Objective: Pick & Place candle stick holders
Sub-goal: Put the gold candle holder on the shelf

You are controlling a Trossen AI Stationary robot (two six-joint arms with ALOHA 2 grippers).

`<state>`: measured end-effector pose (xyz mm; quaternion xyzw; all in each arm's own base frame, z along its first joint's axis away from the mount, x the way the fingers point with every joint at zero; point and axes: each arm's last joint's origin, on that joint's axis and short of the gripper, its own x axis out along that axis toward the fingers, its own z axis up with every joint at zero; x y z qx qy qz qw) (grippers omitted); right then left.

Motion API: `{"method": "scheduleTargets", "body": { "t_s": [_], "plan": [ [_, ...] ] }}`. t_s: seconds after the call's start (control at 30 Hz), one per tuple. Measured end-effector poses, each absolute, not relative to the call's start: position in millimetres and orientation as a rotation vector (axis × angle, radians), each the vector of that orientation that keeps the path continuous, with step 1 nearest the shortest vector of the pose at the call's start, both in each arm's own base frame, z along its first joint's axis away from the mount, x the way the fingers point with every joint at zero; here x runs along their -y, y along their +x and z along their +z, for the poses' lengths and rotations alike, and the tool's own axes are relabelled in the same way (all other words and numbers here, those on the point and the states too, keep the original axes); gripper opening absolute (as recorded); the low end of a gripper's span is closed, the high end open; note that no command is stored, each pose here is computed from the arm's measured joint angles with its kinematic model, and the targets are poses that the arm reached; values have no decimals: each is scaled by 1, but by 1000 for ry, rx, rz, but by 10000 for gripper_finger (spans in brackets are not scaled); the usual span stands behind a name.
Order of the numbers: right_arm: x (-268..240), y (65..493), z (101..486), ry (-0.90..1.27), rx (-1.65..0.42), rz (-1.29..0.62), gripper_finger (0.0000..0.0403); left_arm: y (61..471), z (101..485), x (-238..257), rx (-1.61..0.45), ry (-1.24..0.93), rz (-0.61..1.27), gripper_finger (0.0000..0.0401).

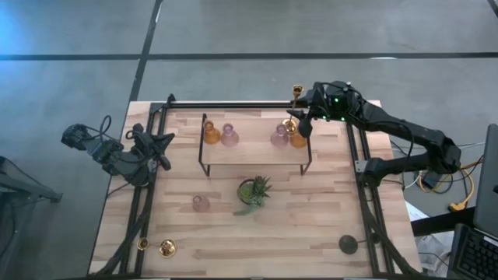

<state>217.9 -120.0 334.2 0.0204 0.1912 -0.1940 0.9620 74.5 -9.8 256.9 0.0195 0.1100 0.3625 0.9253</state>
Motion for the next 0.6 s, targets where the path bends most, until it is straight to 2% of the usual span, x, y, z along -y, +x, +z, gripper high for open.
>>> {"method": "scheduleTargets", "body": {
  "t_s": [0.23, 0.6],
  "plan": [
    [110, 194, 348, -16, -396, -496, 204, 75, 258, 10, -231, 31, 724, 9],
    [80, 136, 364, 34, -405, -581, 189, 69, 282, 10, -277, 12, 551, 9]
  ]
}}
